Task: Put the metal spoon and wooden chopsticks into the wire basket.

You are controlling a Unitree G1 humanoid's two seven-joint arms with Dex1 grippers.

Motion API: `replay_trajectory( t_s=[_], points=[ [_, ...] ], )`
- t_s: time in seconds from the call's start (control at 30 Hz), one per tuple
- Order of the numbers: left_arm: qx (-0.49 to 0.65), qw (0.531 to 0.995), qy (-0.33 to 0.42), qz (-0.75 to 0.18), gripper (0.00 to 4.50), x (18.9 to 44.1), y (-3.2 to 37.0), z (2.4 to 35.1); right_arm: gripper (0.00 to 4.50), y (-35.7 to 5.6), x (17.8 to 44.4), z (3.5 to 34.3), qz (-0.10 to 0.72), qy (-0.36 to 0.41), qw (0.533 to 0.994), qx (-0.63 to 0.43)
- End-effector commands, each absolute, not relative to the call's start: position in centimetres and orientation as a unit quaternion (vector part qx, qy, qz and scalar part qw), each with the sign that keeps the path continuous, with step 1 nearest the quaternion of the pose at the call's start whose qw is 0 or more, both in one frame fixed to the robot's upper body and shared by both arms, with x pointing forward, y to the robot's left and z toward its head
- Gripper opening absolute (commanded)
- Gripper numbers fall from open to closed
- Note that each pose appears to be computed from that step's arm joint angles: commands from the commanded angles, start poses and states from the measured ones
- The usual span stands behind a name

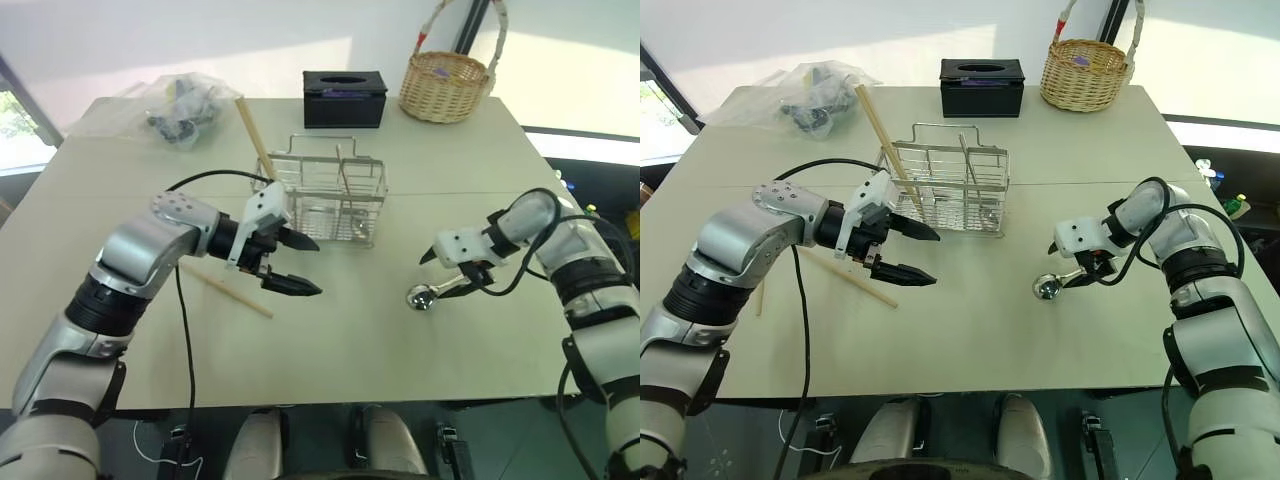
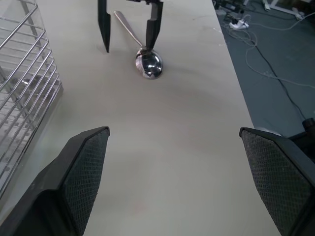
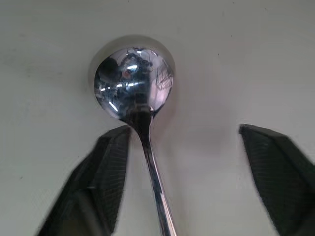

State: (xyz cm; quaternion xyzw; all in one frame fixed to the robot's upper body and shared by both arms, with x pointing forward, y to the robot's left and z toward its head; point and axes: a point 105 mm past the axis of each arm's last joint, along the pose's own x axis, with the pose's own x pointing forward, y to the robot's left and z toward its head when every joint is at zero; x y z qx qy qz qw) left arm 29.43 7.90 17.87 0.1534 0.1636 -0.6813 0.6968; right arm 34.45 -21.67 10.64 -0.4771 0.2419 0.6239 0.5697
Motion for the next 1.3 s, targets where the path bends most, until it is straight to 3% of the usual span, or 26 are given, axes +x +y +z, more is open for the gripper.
replay_trajectory(
  t_s=[0.03,0.13,0.17,0.53,0.77,0.97,1.07,1.3],
  points=[
    [0.164,0.698,0.143,-0.682,4.50,29.5,7.8,18.9,1.76,-21.4,34.5,11.1,0.628,0.229,0.576,-0.471],
    [0.164,0.701,0.140,-0.680,4.50,29.7,7.8,19.1,0.15,-21.4,34.2,11.1,0.634,0.229,0.573,-0.467],
    [0.164,0.701,0.139,-0.680,4.50,29.8,7.8,19.2,0.06,-21.5,34.1,11.1,0.635,0.230,0.571,-0.467],
    [0.163,0.718,0.120,-0.666,4.50,30.8,8.3,19.9,0.06,-21.0,34.7,13.5,0.605,0.174,0.630,-0.454],
    [0.157,0.745,0.091,-0.642,4.50,31.7,9.5,21.6,0.06,-19.3,33.7,20.7,0.563,0.060,0.732,-0.378],
    [0.155,0.761,0.075,-0.626,4.50,32.5,10.2,22.4,0.06,-20.3,31.9,22.1,0.532,0.050,0.771,-0.345],
    [0.154,0.767,0.069,-0.620,4.50,32.8,10.5,22.8,0.06,-19.2,32.2,26.2,0.513,-0.004,0.820,-0.255],
    [0.153,0.776,0.050,-0.610,4.50,33.1,10.9,23.9,0.06,-14.7,33.4,33.3,0.481,-0.129,0.861,-0.100]
  ],
)
